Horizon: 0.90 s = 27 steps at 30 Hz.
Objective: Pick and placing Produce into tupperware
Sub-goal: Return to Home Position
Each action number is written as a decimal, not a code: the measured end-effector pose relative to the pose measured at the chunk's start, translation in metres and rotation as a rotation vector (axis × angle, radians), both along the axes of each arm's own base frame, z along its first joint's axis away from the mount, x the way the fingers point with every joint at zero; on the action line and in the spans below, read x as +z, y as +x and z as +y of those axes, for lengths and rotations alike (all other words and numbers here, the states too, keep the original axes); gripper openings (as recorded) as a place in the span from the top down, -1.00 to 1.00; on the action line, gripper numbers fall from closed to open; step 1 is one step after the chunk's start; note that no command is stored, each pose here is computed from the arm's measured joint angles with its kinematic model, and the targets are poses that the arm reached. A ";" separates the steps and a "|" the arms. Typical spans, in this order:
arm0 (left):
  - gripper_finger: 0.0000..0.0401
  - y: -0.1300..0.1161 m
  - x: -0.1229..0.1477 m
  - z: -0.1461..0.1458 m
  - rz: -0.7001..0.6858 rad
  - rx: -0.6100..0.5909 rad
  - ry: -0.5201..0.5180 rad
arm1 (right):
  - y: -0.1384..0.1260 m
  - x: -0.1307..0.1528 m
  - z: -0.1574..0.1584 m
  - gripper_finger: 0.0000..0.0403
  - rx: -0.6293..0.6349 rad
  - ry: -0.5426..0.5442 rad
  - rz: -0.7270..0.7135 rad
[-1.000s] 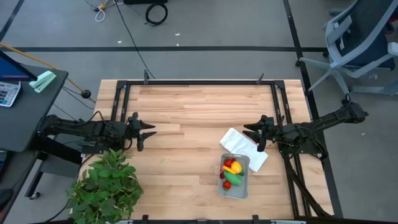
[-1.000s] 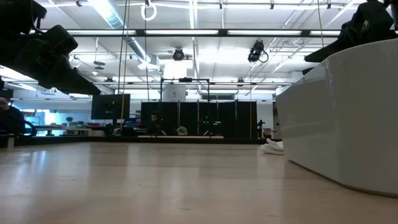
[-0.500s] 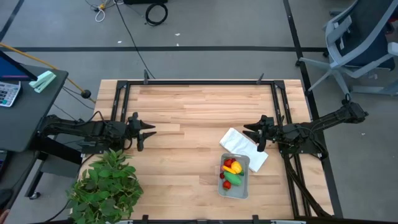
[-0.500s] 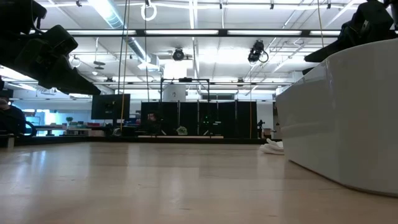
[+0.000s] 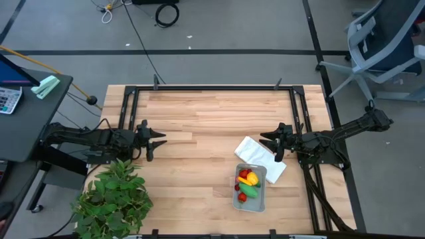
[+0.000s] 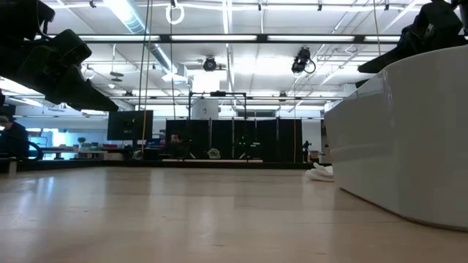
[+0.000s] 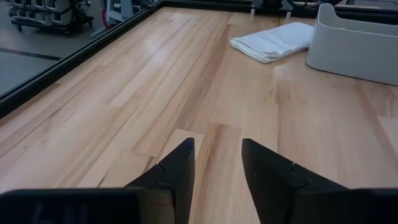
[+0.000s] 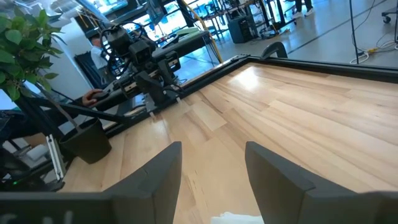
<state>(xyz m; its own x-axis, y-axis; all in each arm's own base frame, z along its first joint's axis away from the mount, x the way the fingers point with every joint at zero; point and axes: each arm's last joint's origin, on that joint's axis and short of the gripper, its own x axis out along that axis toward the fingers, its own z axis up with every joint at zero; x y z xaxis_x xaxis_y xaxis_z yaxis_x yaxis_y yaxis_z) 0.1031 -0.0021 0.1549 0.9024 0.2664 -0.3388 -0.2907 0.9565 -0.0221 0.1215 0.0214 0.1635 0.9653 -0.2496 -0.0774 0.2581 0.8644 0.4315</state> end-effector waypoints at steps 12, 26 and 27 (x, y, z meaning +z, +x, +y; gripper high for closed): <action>0.28 0.000 0.000 0.000 0.000 0.000 0.000 | 0.000 0.000 0.000 0.08 0.000 0.000 0.000; 0.31 0.000 0.000 0.000 0.000 0.000 0.000 | 0.000 0.000 0.000 0.08 0.000 0.000 0.000; 0.30 0.000 0.000 0.000 0.000 0.000 0.001 | 0.000 0.000 0.000 0.08 0.000 0.000 0.000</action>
<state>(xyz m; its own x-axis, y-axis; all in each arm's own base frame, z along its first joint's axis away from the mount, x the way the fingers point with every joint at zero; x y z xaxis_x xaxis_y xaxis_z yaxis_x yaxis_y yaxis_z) 0.1031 -0.0021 0.1549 0.9024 0.2664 -0.3386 -0.2905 0.9566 -0.0215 0.1215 0.0214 0.1635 0.9652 -0.2497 -0.0775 0.2582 0.8645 0.4312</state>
